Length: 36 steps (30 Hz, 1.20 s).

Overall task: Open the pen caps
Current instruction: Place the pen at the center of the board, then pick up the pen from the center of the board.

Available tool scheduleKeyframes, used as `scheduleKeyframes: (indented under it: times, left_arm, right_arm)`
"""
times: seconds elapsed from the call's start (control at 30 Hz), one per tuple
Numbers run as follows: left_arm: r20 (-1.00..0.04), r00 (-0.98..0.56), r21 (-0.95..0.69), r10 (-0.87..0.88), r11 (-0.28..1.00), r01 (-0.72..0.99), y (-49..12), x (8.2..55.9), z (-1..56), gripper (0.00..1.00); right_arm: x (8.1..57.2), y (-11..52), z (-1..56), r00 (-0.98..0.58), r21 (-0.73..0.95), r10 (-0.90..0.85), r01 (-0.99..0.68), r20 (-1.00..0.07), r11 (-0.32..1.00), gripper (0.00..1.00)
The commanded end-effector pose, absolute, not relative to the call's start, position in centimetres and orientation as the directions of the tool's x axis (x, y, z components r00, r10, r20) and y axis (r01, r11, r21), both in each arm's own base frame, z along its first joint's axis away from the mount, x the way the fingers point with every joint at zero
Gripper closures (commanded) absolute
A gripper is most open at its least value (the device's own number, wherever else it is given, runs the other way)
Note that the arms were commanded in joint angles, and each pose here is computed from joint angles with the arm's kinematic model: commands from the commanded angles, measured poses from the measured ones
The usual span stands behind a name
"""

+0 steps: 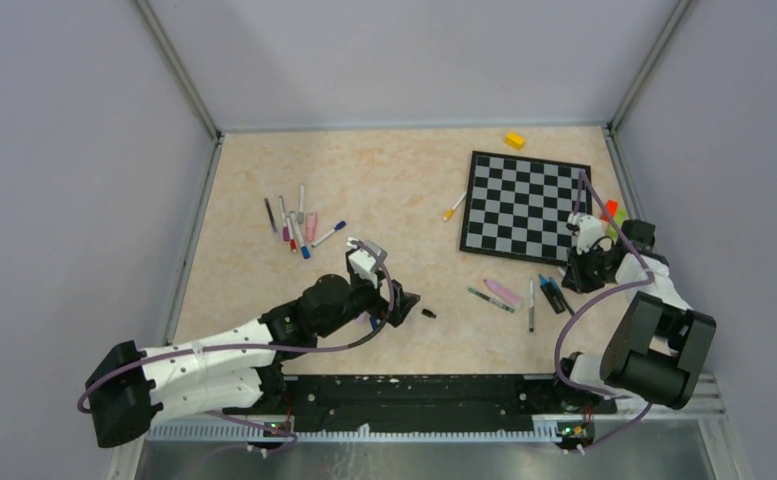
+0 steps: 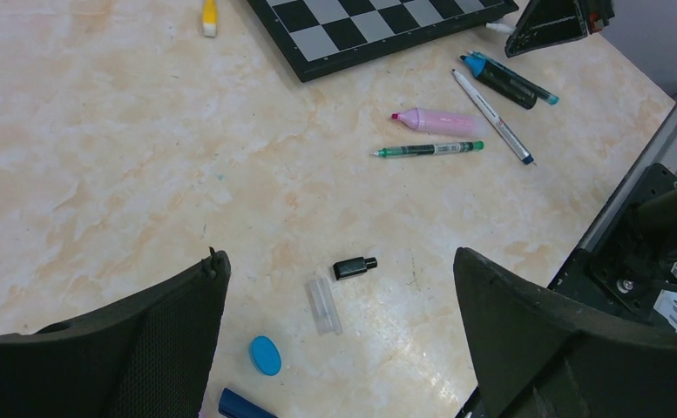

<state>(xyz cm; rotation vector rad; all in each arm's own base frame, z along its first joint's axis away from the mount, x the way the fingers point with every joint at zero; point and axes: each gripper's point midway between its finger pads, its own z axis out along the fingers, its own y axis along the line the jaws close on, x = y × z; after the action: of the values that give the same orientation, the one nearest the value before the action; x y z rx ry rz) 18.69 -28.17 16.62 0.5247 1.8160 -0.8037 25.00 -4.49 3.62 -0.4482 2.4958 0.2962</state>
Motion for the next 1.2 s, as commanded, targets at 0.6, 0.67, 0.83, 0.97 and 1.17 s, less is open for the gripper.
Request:
scheduleKeyframes:
  times: [0.6,0.67,0.83,0.97,1.17]
  left_arm:
    - [-0.934,-0.347,-0.313,-0.081,0.653,0.69,-28.6,18.7,18.6,0.01]
    - [-0.933,-0.351,-0.319,-0.083,0.647,0.693,-28.9,18.6,18.7,0.01]
    - [-0.93,-0.366,-0.31,-0.048,0.639,0.704,-29.9,19.4,19.2,0.01]
    - [-0.918,-0.397,-0.314,-0.011,0.632,0.708,-31.1,20.6,18.9,0.01]
    - [-0.876,-0.482,-0.362,0.024,0.628,0.689,-32.8,23.4,16.8,0.01]
  right_arm:
    - [26.3,-5.9,4.5,-0.78,0.076,-0.248,-0.353,-0.575,0.933,0.71]
    - [26.5,-5.7,5.3,-0.759,0.07,-0.25,-0.362,-0.601,0.93,0.71]
    - [26.8,-4.6,7.2,-0.702,0.064,-0.257,-0.396,-0.664,0.916,0.69]
    - [26.9,-3.7,8.8,-0.653,0.061,-0.266,-0.433,-0.709,0.899,0.69]
    - [26.4,-2.0,10.3,-0.6,0.08,-0.271,-0.492,-0.753,0.867,0.68]
